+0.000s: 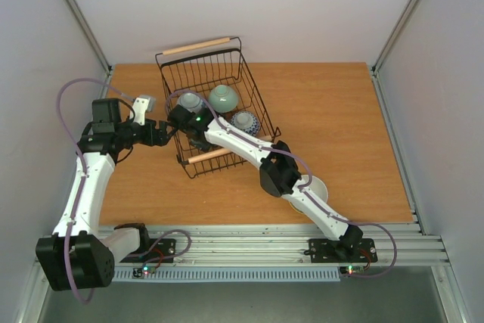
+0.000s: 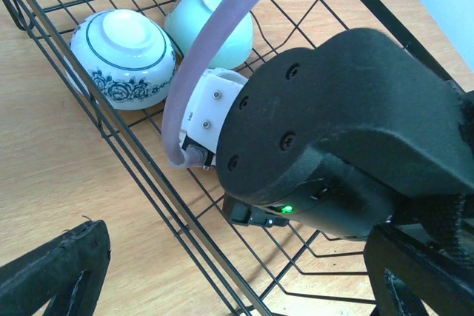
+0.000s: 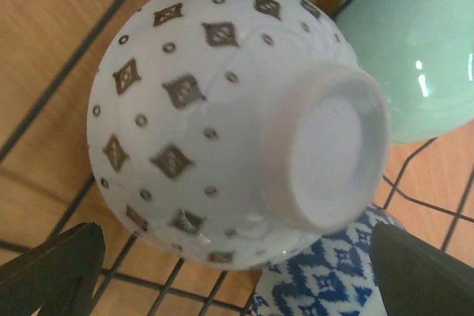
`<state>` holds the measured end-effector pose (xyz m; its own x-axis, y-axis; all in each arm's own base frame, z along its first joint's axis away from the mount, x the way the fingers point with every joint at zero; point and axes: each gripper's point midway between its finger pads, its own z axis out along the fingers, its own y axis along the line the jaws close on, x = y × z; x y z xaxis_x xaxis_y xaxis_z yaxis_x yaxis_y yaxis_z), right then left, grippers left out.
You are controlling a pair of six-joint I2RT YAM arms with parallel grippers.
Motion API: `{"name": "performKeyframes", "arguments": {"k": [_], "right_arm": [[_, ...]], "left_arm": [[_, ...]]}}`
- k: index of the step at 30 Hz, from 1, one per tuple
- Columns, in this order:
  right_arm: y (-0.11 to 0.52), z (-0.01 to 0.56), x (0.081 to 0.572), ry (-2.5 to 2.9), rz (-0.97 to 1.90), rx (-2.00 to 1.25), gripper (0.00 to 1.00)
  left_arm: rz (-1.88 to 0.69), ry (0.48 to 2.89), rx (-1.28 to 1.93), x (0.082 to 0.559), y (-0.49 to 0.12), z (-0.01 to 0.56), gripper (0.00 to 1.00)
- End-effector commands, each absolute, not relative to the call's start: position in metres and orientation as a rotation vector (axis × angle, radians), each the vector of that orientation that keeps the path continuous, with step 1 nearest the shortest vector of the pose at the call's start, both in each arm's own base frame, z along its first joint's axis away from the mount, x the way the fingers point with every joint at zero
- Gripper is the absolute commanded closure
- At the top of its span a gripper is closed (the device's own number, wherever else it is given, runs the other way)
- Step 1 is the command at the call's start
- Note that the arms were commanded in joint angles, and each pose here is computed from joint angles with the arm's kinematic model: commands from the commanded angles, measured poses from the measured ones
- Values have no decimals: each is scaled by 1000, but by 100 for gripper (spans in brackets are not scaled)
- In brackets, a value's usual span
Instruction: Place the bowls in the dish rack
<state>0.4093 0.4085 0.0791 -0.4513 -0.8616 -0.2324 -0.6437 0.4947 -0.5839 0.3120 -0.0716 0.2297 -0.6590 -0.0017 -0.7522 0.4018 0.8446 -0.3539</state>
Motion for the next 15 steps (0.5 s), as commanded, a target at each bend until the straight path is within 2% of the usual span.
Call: {"name": "performKeyframes", "arguments": {"k": [1, 7, 15], "right_arm": [[426, 117, 398, 2246, -362, -1193, 1], [434, 141, 387, 2254, -198, -1149, 1], [423, 201, 364, 2192, 63, -1024, 1]], "left_arm": [[-606, 2140, 314, 316, -69, 251, 6], [-618, 2134, 321, 315, -71, 253, 7], [-632, 2129, 319, 314, -70, 255, 8]]}}
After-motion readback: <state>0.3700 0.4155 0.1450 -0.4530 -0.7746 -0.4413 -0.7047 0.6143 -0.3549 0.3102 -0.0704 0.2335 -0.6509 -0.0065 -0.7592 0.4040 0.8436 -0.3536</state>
